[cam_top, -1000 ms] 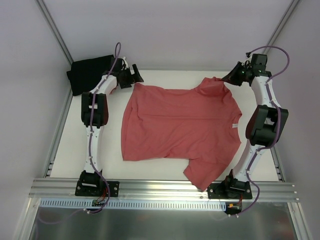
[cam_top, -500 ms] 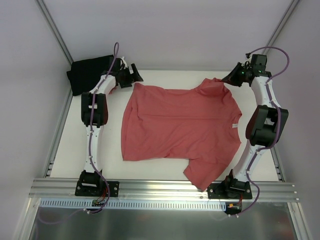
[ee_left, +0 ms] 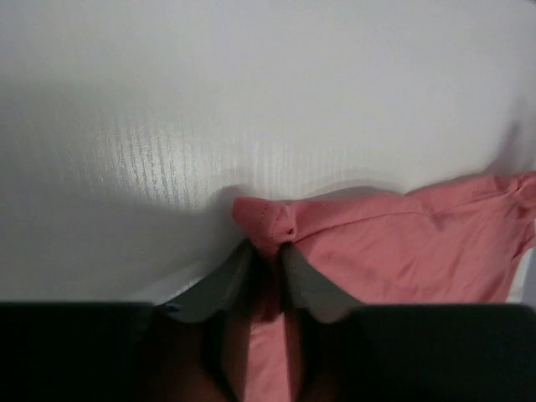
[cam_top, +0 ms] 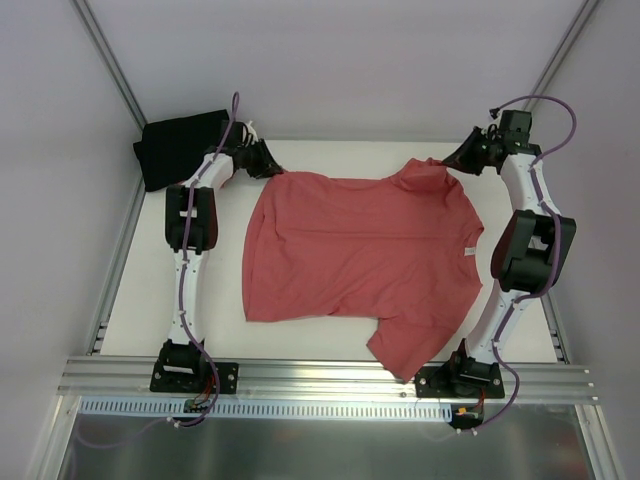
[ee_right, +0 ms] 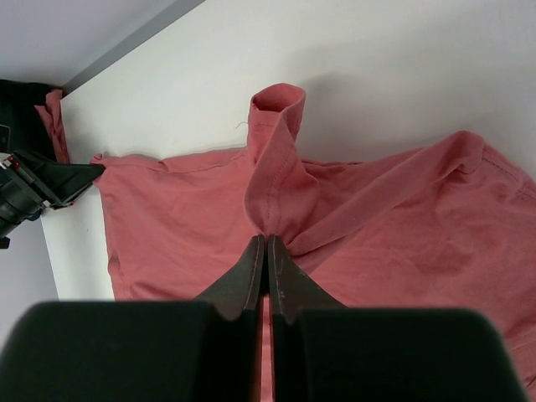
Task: Fold and stack the t-shirts
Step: Grap the side of the flattened tshirt furthest away from the robot with both arms
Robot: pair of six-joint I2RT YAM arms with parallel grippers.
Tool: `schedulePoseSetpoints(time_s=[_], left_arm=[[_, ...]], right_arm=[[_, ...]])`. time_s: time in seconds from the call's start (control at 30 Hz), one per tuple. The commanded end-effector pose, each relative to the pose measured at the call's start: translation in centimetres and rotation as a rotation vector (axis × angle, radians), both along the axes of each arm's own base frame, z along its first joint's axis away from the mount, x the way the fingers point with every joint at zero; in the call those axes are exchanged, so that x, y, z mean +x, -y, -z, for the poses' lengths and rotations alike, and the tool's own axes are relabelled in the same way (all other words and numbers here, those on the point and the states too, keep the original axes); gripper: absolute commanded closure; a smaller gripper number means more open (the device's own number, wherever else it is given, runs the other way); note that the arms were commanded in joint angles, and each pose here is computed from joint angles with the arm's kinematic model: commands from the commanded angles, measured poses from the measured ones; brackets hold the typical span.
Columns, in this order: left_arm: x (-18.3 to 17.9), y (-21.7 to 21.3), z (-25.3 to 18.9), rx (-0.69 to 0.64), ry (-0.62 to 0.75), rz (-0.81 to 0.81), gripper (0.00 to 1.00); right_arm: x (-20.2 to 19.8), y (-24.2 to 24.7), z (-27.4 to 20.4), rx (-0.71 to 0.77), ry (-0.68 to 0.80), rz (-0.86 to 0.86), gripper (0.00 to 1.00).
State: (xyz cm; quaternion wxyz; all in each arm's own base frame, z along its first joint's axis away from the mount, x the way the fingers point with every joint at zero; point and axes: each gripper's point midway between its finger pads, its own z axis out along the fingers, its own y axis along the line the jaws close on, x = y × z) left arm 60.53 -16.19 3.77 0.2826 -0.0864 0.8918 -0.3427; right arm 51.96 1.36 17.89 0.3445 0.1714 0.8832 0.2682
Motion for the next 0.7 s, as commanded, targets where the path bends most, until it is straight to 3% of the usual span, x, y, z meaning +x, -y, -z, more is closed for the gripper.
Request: schedulePoseSetpoints(time_s=[0.0,0.07,0.3,0.67], left_arm=[[-0.1,0.3,-0.4,-0.033,-0.006,0.032,0.86],[0.0,0.2,-0.4,-0.027,-0.003,0.027,1.00],[0.9,-0.2,-3.8,-0.016,0.072,0.013,1.00],[-0.8,-0.3,-14.5,-0.033,0.217,0.039,1.00]], right_arm=[[-0.2,-0.4,-4.1,-0.013,0.097,-0.001,1.00],[-0.3,-0.5,-4.1,-0.015,0.095,-0.003,1.00],[-0.3,-0.5,-4.6,-0.017,0.109,-0.007,1.00],[-3.1,-1.0,-5.7,-0.042,0.118,-0.052,1.00]])
